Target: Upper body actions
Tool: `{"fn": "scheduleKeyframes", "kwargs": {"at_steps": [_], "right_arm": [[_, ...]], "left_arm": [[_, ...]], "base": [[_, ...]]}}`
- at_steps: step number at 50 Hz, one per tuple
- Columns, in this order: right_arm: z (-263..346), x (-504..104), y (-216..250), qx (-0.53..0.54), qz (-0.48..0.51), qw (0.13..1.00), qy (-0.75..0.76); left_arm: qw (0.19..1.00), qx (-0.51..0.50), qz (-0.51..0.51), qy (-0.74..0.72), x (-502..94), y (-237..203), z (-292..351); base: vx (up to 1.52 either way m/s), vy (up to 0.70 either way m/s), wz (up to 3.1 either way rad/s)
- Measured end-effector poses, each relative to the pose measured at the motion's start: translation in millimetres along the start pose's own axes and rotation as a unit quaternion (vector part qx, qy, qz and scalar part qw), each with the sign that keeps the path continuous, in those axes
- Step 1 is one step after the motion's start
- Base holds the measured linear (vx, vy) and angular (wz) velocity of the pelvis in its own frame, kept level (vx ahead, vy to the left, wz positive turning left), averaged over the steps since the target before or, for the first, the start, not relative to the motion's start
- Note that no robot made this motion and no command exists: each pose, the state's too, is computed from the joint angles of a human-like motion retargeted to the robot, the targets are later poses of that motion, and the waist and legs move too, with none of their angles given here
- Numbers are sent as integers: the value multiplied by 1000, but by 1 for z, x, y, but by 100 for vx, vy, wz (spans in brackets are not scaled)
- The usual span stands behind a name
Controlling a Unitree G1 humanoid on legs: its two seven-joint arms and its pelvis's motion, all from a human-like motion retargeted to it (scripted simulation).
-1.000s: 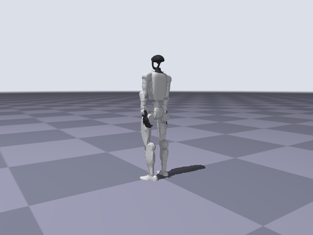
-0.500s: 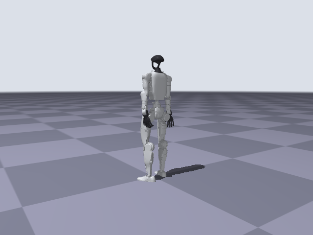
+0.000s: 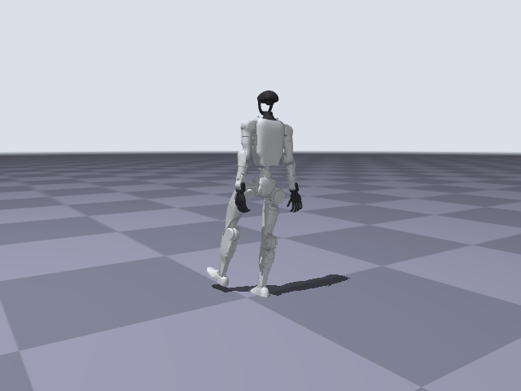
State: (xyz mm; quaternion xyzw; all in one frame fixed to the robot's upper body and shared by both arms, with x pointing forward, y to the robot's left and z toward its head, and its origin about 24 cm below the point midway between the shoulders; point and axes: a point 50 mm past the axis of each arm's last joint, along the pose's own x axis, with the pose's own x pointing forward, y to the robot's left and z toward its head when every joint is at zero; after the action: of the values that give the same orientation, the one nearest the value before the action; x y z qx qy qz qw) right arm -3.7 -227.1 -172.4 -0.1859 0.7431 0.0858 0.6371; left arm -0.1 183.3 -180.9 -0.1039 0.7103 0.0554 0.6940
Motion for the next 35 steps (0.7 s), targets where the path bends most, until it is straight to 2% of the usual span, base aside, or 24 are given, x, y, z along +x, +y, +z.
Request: {"fn": "scheduleKeyframes", "kwargs": {"at_steps": [6,10,20,28,35], "right_arm": [[29,-2,8,-35,20,998,-46],[51,-5,11,-87,22,993,-78],[68,-8,16,-166,21,979,-116],[26,-1,17,-120,33,991,-43],[-27,1,19,-55,36,997,48]], "left_arm": [[985,-172,-11,-14,2,-14,-10],[976,-217,-17,6,3,-17,-28],[981,-168,8,101,-3,-11,-76],[980,-178,34,85,-3,-4,-68],[988,-137,58,51,-2,8,-44]], "base": [[-6,-5,-34],[-6,0,-35],[1,4,2],[4,10,52],[11,17,66]]}}
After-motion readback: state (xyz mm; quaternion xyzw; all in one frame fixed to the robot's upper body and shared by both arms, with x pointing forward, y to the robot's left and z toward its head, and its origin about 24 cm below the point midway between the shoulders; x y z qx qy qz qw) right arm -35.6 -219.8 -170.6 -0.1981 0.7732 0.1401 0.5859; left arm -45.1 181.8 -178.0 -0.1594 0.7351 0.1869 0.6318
